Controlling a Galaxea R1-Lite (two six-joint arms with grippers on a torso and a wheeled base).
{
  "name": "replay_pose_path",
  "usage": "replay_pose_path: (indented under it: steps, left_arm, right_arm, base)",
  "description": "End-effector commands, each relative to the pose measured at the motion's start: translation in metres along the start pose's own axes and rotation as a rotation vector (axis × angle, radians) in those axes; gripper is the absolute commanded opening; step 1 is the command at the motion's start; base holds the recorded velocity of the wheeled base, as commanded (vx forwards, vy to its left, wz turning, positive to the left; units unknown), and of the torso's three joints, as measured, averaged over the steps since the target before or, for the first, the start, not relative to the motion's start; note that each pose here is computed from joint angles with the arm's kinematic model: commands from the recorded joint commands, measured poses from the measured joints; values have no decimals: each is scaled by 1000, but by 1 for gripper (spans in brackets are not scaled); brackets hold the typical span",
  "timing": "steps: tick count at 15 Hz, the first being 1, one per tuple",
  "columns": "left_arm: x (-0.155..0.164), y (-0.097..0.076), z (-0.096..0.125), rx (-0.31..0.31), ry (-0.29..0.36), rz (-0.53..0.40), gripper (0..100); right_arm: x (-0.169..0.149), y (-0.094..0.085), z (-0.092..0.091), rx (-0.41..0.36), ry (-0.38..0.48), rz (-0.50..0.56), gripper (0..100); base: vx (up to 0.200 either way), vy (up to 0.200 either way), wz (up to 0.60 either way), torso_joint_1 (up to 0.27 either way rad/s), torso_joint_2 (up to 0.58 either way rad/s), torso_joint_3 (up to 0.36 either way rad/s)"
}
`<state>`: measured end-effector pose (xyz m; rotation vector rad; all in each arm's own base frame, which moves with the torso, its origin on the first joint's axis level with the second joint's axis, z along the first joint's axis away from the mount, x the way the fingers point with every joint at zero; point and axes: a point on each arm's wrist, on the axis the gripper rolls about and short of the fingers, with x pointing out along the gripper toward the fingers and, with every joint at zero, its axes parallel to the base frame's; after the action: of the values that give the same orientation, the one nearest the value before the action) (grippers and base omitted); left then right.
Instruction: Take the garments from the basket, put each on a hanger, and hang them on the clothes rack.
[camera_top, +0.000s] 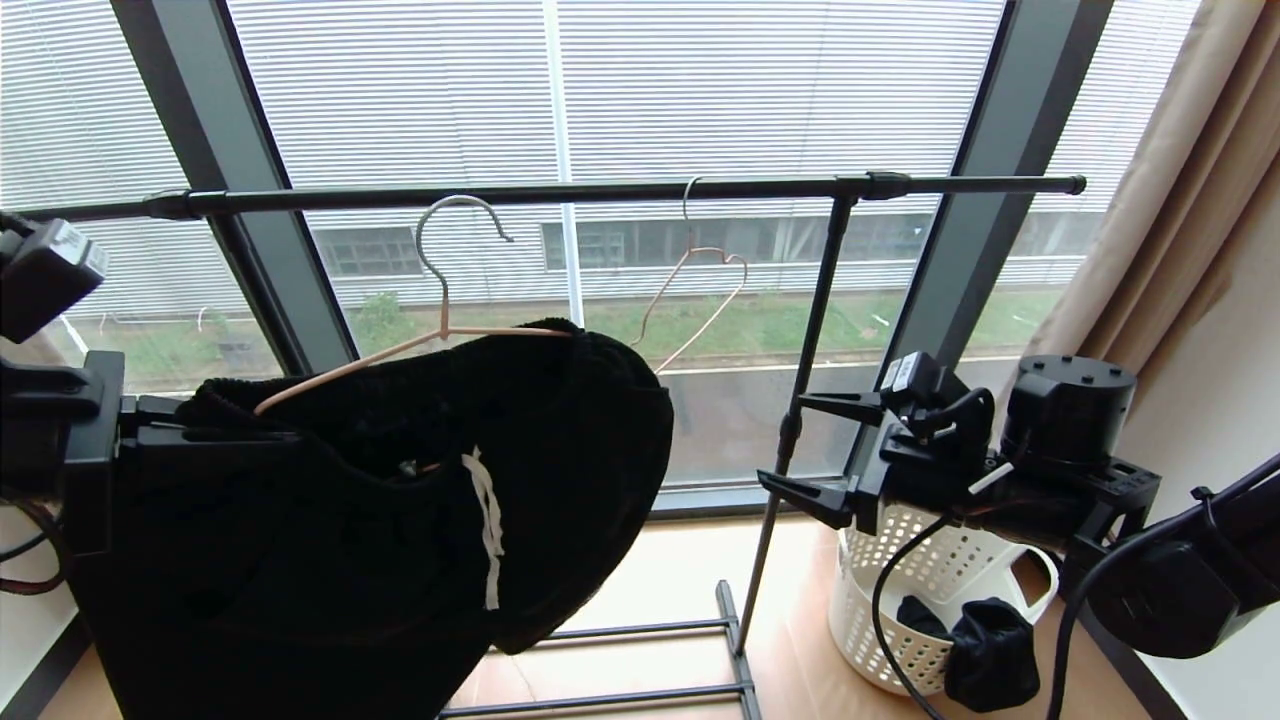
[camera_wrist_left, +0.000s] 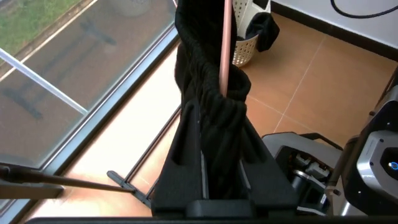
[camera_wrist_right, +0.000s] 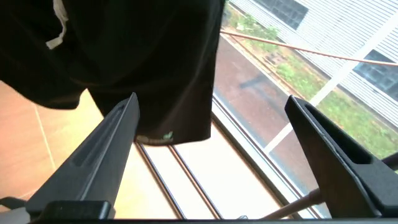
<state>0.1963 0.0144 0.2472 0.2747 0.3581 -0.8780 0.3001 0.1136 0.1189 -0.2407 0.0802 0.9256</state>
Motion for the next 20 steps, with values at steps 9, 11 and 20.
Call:
replay_pose_path:
  steps: [9, 11, 20]
  left_arm:
    - [40, 2, -27, -59, 238, 7, 0]
    - [44, 4, -33, -70, 289, 36, 0]
    - [70, 41, -36, -168, 244, 176, 0]
  right_arm:
    - [3, -2, 5, 14, -5, -42, 100]
    - [3, -2, 4, 16, -2, -41, 100]
    - [3, -2, 4, 16, -4, -40, 100]
  base:
    - [0, 0, 0, 0, 0, 0]
    - [0, 0, 0, 0, 0, 0]
    - [0, 0, 0, 0, 0, 0]
